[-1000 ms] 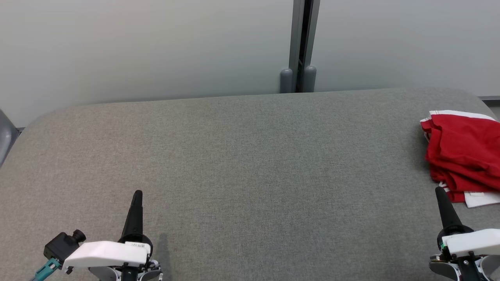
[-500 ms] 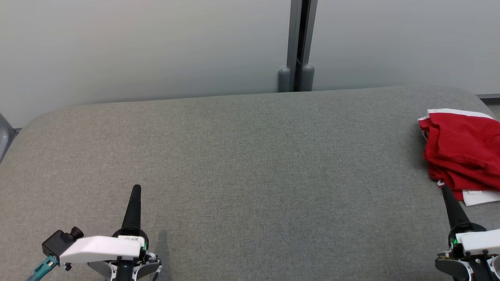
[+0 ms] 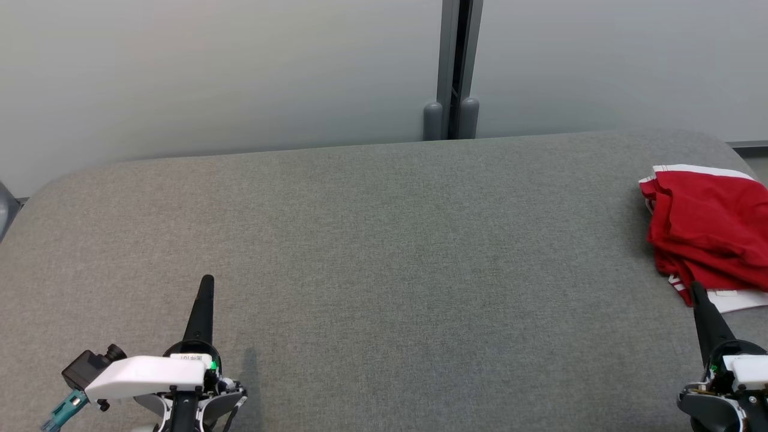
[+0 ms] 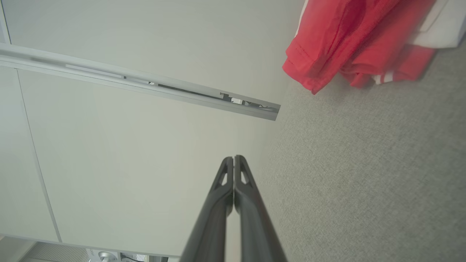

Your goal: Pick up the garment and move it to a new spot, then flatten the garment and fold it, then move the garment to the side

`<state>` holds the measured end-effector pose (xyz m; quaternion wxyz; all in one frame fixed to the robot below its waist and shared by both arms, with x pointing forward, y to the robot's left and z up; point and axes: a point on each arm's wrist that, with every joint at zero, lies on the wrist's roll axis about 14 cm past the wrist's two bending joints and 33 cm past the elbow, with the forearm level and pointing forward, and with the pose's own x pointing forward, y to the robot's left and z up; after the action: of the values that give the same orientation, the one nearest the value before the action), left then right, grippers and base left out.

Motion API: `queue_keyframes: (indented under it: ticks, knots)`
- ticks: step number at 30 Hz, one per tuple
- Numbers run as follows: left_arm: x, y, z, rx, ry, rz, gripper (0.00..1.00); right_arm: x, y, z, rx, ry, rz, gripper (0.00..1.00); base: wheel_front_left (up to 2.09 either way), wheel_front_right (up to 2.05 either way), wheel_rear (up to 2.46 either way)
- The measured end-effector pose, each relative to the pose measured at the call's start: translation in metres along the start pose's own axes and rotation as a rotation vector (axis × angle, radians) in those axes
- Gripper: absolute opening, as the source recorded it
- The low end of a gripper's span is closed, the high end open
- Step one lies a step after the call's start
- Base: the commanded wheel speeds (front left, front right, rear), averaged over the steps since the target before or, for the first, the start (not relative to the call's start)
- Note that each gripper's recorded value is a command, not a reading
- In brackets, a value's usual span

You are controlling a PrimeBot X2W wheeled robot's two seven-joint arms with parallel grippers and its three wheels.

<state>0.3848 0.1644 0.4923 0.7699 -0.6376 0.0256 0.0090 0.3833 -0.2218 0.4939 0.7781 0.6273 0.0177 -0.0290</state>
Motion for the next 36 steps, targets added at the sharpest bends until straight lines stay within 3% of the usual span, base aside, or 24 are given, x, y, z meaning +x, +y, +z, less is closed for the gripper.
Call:
queue_keyframes:
  ticks: [22, 36]
  knots:
    - [0.01, -0.012, -0.003, -0.172, 0.02, -0.032, 0.0, -0.002, 0.005, 0.016, 0.199, -0.02, 0.045, 0.0, 0.0, 0.0, 0.0]
    - [0.011, -0.014, -0.003, -0.19, 0.02, -0.038, 0.0, -0.002, 0.007, 0.018, 0.222, -0.023, 0.055, 0.0, 0.0, 0.0, 0.0]
